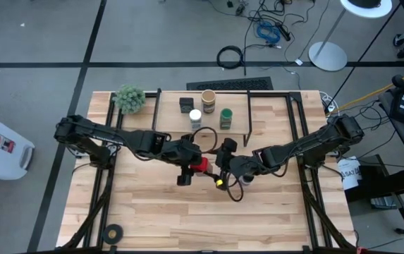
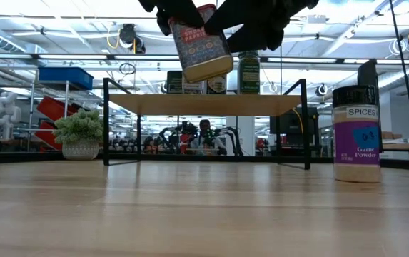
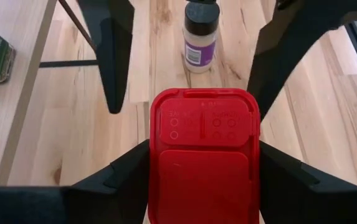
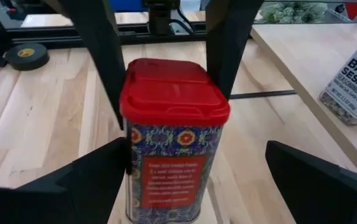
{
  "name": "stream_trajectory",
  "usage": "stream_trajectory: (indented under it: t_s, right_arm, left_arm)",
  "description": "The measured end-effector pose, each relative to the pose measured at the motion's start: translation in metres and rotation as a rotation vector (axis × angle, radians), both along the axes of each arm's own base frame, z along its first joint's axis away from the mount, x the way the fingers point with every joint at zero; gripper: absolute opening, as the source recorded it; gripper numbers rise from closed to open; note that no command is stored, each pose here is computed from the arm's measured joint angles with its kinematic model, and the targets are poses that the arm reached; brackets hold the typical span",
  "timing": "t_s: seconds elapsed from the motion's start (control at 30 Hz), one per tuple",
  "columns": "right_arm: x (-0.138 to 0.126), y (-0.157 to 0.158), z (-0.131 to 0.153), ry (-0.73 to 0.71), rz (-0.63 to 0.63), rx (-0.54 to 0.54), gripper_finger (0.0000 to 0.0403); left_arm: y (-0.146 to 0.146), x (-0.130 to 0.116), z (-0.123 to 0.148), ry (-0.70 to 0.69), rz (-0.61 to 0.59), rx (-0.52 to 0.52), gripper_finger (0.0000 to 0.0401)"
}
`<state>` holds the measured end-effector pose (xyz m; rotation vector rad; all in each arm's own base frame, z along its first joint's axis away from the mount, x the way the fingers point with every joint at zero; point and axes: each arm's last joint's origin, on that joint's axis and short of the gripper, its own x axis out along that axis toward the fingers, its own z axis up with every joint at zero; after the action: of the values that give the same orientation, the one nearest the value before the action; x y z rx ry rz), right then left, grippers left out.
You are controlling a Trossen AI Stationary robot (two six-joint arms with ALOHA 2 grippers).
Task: Shelf spices
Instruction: Remove the red seasoning can from the shelf
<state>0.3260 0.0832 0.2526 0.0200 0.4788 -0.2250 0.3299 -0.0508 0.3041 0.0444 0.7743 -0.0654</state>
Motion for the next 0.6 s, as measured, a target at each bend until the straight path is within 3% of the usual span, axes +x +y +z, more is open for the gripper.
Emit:
stream_trajectory:
  t_s: [0.23, 0.6]
  right_arm:
    - [0.003, 0.003, -0.004, 0.02, 0.08, 0.045, 0.0346]
    - [0.012, -0.006, -0.009, -0.002, 0.069, 0.017, 0.0311]
  left_arm:
    - [0.0, 0.0, 0.001, -0.005, -0.001, -0.001, 0.0233]
    - [0.0, 0.0, 0.001, 0.001, -0.001, -0.002, 0.0233]
